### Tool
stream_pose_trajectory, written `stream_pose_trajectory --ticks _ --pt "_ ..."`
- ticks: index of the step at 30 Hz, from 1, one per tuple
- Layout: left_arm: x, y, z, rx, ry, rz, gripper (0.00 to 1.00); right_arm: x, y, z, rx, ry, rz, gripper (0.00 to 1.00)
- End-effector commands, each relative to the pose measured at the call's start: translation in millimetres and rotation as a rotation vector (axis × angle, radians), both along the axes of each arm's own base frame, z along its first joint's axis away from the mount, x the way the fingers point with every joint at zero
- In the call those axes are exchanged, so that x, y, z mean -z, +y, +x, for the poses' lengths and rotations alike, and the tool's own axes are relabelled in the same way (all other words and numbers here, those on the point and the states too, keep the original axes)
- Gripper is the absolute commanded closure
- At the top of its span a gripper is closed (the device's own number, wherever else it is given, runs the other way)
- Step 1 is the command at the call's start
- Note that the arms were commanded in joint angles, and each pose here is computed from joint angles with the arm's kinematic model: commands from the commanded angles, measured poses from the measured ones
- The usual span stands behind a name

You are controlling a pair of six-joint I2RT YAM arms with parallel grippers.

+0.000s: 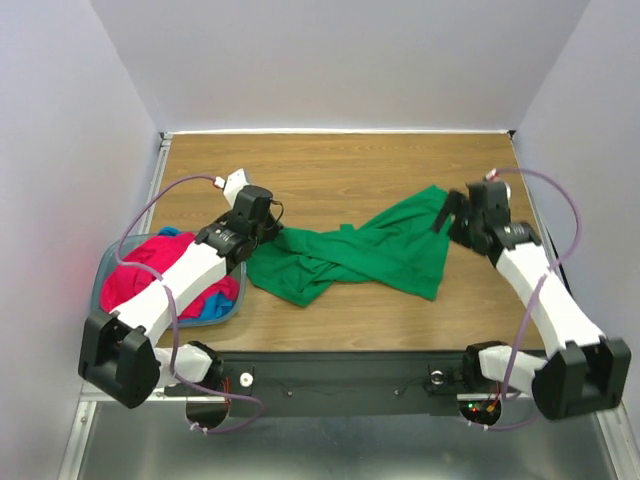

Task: Fold and stack the t-shirts
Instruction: Flatten the tshirt out

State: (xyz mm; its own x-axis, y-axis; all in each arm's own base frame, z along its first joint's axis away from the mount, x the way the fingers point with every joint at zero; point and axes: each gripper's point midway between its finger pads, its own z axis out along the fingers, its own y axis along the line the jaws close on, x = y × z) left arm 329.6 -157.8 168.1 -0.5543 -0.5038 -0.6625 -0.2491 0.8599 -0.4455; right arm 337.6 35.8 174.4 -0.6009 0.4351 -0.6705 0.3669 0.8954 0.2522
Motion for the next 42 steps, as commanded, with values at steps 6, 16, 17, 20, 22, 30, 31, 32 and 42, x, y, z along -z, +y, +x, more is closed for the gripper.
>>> stream_pose_trajectory --ticks 6,16,17,20,22,30,31,32,42 --pt "-2 4 -17 0.030 -0.037 -0.034 1.00 101 34 -134 0.012 0.337 0.294 0.00" --pt "5 6 -21 0.024 -0.023 -0.037 1.00 126 36 -130 0.034 0.367 0.303 0.13" --pt "6 6 -22 0.024 -0.021 -0.033 1.00 129 36 -127 0.035 0.376 0.293 0.15" --pt "10 7 -22 0.021 -0.014 -0.033 1.00 130 35 -116 0.060 0.348 0.271 0.25" --pt "10 7 -23 0.019 -0.012 -0.036 1.00 133 37 -110 0.072 0.340 0.273 0.29" --pt "10 9 -23 0.015 -0.012 -0.027 1.00 156 29 -107 0.123 0.381 0.175 0.50" --pt "9 9 -23 0.014 -0.014 -0.029 1.00 161 27 -109 0.142 0.388 0.171 0.53" --pt "10 9 -24 0.012 -0.013 -0.028 1.00 164 26 -109 0.150 0.388 0.166 0.54" --pt "8 14 -27 0.002 -0.011 -0.022 1.00 162 21 -88 0.165 0.343 0.133 0.92"
